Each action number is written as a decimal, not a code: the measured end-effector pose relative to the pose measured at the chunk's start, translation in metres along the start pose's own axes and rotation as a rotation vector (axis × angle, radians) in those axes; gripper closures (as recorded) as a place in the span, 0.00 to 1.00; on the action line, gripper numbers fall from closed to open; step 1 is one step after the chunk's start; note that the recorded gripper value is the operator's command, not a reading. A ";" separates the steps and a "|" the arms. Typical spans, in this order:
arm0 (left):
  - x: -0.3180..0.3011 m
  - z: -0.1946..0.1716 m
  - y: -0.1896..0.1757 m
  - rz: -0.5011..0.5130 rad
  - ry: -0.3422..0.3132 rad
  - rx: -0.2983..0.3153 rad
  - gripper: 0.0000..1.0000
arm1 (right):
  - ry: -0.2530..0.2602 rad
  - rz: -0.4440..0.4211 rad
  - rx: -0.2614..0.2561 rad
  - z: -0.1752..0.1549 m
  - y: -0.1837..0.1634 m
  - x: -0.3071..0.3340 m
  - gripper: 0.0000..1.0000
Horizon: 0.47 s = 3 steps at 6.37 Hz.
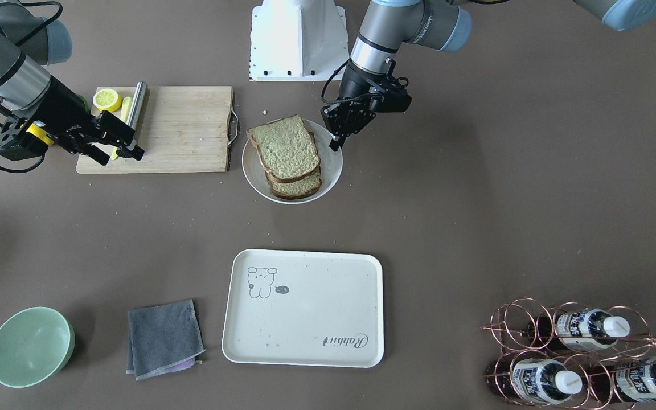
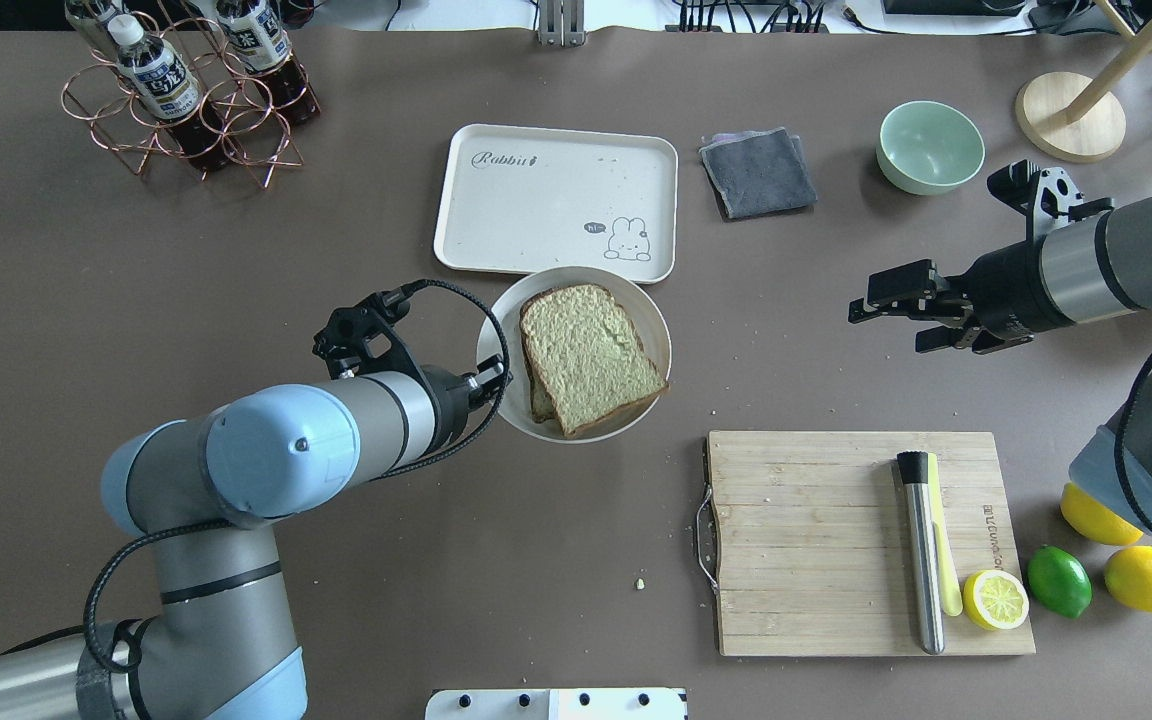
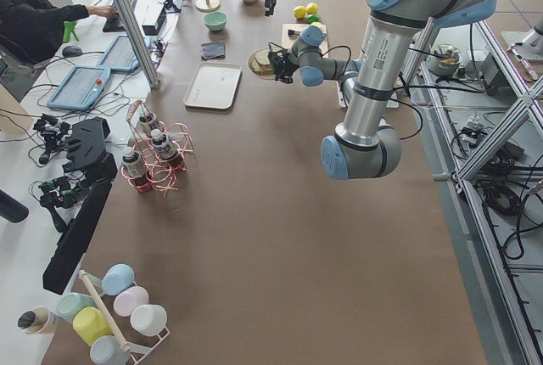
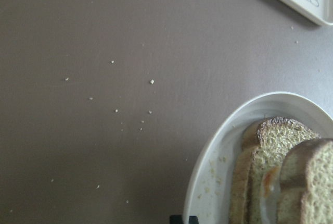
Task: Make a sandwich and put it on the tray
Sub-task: 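Grip the plate rim with the left gripper and carry it onto the tray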
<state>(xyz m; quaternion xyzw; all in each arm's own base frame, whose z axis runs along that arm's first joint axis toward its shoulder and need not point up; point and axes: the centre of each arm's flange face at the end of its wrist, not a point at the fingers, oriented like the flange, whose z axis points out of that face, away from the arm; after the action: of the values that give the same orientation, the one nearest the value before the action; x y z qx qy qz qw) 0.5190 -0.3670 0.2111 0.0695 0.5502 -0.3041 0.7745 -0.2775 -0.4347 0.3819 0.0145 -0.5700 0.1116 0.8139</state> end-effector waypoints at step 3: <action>0.052 0.067 -0.088 -0.128 -0.047 0.105 1.00 | -0.005 -0.005 -0.001 0.001 0.000 -0.004 0.01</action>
<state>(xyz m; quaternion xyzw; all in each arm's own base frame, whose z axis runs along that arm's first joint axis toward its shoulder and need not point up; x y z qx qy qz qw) 0.5363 -0.4878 0.2105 0.0674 0.5186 -0.3831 0.7614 -0.2795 -0.4357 0.3787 0.0156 -0.5720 0.1093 0.8128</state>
